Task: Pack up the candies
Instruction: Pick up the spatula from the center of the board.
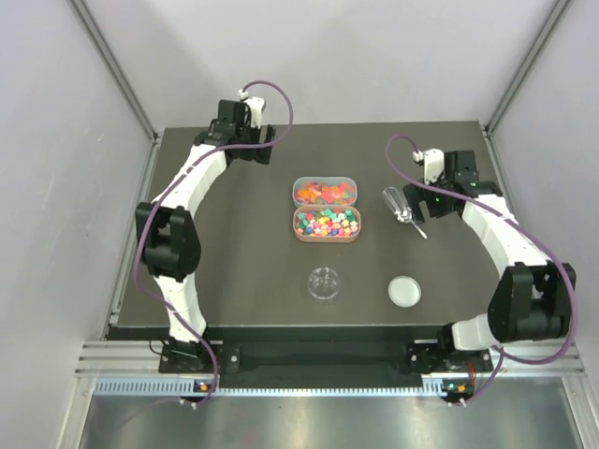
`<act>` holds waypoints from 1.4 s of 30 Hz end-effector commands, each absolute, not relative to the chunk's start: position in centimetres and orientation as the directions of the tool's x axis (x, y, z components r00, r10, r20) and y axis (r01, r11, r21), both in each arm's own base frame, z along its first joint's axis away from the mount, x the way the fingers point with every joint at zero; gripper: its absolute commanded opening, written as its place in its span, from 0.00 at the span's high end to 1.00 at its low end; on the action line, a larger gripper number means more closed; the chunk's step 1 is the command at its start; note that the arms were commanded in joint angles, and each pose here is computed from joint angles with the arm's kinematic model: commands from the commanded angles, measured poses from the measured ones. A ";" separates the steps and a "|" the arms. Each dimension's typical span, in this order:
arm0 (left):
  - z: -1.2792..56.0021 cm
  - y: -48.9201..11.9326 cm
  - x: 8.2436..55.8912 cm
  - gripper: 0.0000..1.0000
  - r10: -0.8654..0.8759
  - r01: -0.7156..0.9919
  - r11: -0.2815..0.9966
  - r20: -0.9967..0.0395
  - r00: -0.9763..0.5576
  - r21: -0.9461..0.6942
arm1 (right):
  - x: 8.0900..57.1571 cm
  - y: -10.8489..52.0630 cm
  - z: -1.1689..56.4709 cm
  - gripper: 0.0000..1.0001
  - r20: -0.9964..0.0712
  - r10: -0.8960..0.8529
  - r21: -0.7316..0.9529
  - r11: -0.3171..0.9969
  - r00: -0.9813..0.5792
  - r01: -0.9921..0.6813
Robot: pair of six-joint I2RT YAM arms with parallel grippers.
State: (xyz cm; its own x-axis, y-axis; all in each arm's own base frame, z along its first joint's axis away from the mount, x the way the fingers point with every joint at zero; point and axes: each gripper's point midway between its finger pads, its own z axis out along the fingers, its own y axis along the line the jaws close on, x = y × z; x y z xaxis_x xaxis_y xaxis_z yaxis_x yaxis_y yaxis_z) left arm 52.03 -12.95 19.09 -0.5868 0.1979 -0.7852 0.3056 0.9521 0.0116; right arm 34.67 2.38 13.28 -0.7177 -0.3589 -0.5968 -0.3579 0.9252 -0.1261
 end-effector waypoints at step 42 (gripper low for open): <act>21.6 -21.8 51.3 0.08 0.383 0.442 0.881 -0.804 -0.456 0.169 | 35.4 2.4 2.8 0.49 -0.453 -0.528 -0.023 0.812 -0.718 -0.583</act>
